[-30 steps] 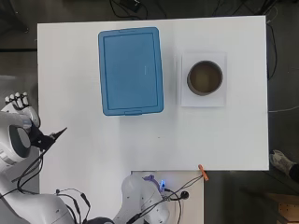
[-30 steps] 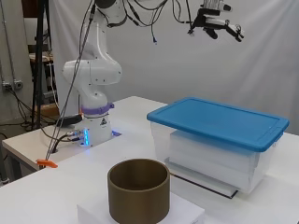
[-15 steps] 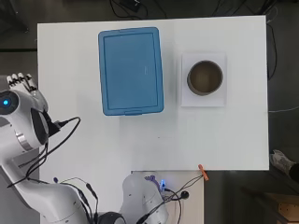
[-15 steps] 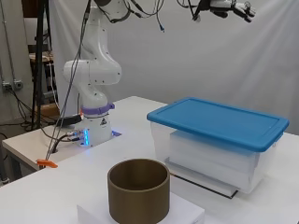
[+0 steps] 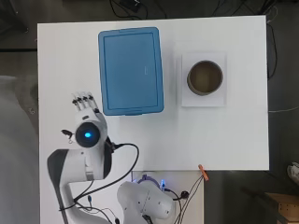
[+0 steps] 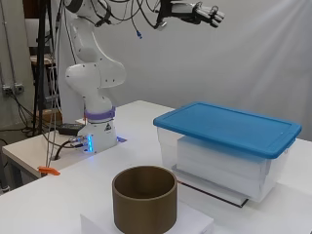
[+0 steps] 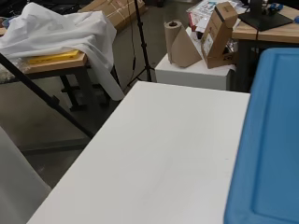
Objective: Teleoperate dual arm-hand system to remove items from a box
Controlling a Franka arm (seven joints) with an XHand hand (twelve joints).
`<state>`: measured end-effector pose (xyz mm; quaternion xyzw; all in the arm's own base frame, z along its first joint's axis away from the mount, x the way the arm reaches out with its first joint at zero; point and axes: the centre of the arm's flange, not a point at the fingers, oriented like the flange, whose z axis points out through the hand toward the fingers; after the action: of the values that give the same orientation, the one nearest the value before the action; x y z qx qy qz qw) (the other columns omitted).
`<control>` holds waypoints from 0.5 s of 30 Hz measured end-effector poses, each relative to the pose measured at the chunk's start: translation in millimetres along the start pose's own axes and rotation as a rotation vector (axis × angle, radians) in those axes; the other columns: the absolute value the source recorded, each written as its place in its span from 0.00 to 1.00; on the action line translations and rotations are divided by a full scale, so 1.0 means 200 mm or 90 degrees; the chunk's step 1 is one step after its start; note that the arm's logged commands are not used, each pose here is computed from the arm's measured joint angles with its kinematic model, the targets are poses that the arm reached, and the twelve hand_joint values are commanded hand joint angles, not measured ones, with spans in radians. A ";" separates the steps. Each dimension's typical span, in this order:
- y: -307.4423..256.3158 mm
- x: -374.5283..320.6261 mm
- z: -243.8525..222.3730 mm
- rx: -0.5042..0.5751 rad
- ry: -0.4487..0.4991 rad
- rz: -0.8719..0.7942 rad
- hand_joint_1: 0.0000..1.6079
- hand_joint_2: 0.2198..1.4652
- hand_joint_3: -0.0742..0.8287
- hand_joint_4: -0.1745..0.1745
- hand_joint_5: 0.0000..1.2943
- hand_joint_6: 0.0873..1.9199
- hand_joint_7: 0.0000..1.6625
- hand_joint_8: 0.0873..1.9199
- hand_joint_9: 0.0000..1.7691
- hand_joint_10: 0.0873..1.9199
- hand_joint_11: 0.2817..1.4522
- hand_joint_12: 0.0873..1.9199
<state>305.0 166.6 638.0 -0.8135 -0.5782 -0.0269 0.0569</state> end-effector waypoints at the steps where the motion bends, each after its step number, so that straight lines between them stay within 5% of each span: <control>1: 0.04 -0.12 0.01 0.003 0.002 0.010 0.14 0.50 0.09 0.48 0.08 0.00 0.10 0.00 0.14 0.00 0.09 0.00; 4: 0.11 -0.50 0.18 0.030 -0.004 0.045 0.14 0.51 0.09 0.46 0.07 0.00 0.10 0.00 0.14 0.00 0.09 0.00; 10: 0.02 -0.86 0.56 0.015 -0.109 0.056 0.18 0.51 0.08 0.41 0.00 0.00 0.02 0.00 0.11 0.00 0.09 0.00; 15: -0.02 -0.97 0.69 -0.062 -0.076 0.032 0.20 0.51 0.08 0.41 0.00 0.00 0.03 0.00 0.11 0.00 0.09 0.00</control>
<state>234.7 3.7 480.0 -0.8296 -0.5581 -0.0045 -0.0165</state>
